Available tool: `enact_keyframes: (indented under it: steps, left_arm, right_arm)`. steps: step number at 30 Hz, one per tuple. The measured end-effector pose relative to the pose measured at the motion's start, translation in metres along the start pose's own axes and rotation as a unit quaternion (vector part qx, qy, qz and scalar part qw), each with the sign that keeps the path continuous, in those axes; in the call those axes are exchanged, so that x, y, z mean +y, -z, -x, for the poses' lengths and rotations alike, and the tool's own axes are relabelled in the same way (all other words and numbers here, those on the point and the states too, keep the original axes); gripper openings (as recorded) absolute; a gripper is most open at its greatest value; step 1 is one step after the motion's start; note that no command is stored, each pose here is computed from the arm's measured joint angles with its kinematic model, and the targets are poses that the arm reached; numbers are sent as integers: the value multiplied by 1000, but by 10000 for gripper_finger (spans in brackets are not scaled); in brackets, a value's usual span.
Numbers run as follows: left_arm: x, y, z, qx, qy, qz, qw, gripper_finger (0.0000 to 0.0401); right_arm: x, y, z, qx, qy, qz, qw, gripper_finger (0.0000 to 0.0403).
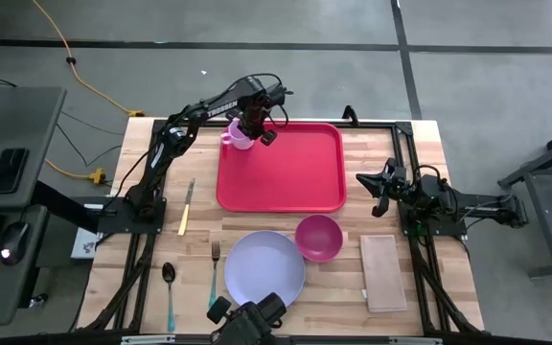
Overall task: Set up tray
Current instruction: Put the pink mug on the orange serving tray, then put the blue plate at the bottom of the pink mug on the orange serving tray
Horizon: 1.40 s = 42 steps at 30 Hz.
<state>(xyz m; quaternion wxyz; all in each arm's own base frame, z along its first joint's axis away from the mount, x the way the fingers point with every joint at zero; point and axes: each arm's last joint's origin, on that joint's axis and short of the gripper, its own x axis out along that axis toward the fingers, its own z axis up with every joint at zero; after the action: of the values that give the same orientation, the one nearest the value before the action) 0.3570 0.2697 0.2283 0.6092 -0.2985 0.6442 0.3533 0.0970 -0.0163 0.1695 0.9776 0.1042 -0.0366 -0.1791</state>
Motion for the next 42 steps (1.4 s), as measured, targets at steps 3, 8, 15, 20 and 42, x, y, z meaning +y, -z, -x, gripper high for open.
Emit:
enact_keyframes:
  steps: [3,8,15,20,42]
  left_arm:
    - [0,1,0,7,-2,-1,1000,101]
    - [1,2,0,8,-3,-1,1000,101]
    - [1,1,0,6,-3,0,1000,102]
    - [1,1,0,6,-4,0,1000,102]
    - [4,2,34,-25,0,-10,1000,102]
  right_arm:
    - [0,0,0,0,0,0,1000,0]
    - [0,0,0,0,0,0,1000,0]
    - [0,0,0,0,0,0,1000,0]
    - [0,0,0,0,0,0,1000,0]
    - [0,0,0,1,-2,-13,1000,0]
